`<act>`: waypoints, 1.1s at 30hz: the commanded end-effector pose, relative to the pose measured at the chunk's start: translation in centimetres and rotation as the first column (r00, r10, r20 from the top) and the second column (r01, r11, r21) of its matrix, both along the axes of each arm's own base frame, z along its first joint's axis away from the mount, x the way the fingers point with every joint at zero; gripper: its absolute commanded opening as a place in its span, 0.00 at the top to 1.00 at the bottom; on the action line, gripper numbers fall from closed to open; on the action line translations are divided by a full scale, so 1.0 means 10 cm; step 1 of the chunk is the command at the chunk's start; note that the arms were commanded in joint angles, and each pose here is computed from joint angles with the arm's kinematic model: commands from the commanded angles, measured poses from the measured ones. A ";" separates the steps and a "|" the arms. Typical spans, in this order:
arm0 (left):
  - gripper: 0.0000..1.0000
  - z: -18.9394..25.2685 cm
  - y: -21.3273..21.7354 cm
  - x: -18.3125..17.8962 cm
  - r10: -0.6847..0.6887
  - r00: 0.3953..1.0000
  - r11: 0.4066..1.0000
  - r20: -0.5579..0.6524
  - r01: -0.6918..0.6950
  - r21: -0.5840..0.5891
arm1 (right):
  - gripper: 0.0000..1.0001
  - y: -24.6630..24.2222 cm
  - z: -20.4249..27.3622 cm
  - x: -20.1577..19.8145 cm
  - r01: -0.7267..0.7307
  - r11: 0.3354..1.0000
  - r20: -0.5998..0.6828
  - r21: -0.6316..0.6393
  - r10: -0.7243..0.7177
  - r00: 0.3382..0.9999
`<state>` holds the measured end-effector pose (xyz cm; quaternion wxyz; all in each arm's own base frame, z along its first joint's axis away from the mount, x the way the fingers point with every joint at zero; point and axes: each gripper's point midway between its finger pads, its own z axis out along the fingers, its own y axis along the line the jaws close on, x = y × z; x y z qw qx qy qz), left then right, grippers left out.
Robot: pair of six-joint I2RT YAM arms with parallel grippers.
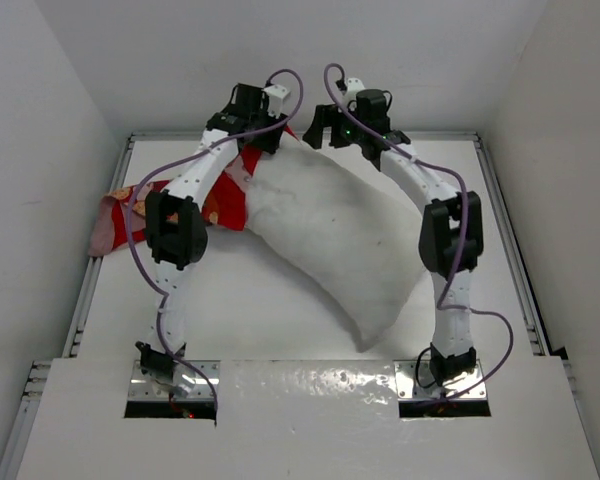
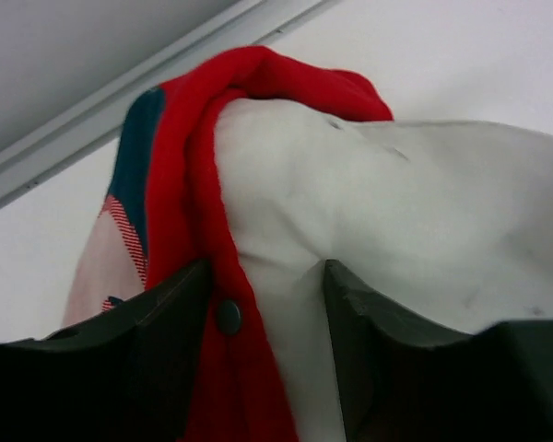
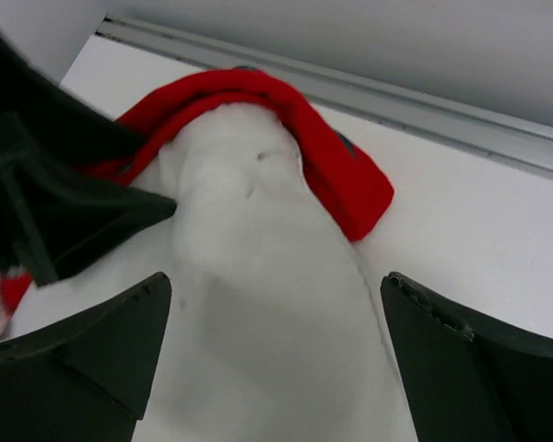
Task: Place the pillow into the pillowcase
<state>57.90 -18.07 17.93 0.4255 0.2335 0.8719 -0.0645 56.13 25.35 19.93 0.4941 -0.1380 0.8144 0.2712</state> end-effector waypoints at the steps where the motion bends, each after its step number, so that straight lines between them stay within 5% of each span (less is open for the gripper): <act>1: 0.50 0.62 0.33 0.39 0.214 0.948 0.975 0.234 -0.220 0.000 | 0.05 0.22 -0.09 0.26 -0.009 0.999 0.005 0.045 0.008 1.000; 9: 0.95 0.34 0.28 0.29 0.165 0.975 0.985 0.150 -0.171 0.028 | 0.13 0.75 -0.70 0.13 -0.152 0.959 -0.109 0.240 0.182 0.977; 13: 1.00 0.40 0.32 0.26 0.178 0.972 0.982 0.152 -0.186 0.039 | 0.61 0.97 -0.83 -0.16 -0.240 0.937 -0.127 0.253 0.278 0.952; 14: 1.00 0.53 0.33 0.26 0.181 0.968 0.982 0.172 -0.188 0.029 | 0.88 0.99 -0.86 -0.21 -0.245 0.932 -0.135 0.265 0.288 0.948; 15: 1.00 0.60 0.28 0.24 0.160 0.971 0.986 0.175 -0.164 0.011 | 0.98 1.02 -0.83 -0.26 -0.253 0.928 -0.134 0.274 0.298 0.945; 19: 1.00 1.07 -0.21 -0.01 -0.121 0.971 0.983 0.207 0.146 -0.111 | 1.00 1.20 -0.58 -0.54 -0.316 0.904 -0.066 0.287 0.347 0.935; 20: 1.00 1.28 -0.48 -0.20 -0.296 0.922 0.929 0.248 0.338 -0.148 | 1.00 1.32 -0.38 -0.68 -0.358 0.887 0.001 0.293 0.374 0.927; 23: 1.00 1.34 -0.73 -0.60 -0.483 0.846 0.824 0.226 0.527 -0.208 | 1.00 1.51 0.04 -0.93 -0.420 0.852 0.151 0.314 0.392 0.908; 27: 1.00 1.20 -0.64 -0.82 -0.530 0.835 0.821 0.151 0.549 -0.155 | 1.00 1.46 0.36 -0.96 -0.396 0.853 0.268 0.340 0.316 0.910; 33: 1.00 1.11 -0.73 -1.42 -0.703 0.707 0.689 0.080 0.704 -0.172 | 1.00 1.35 0.55 -0.55 -0.254 0.861 0.303 0.441 0.124 0.945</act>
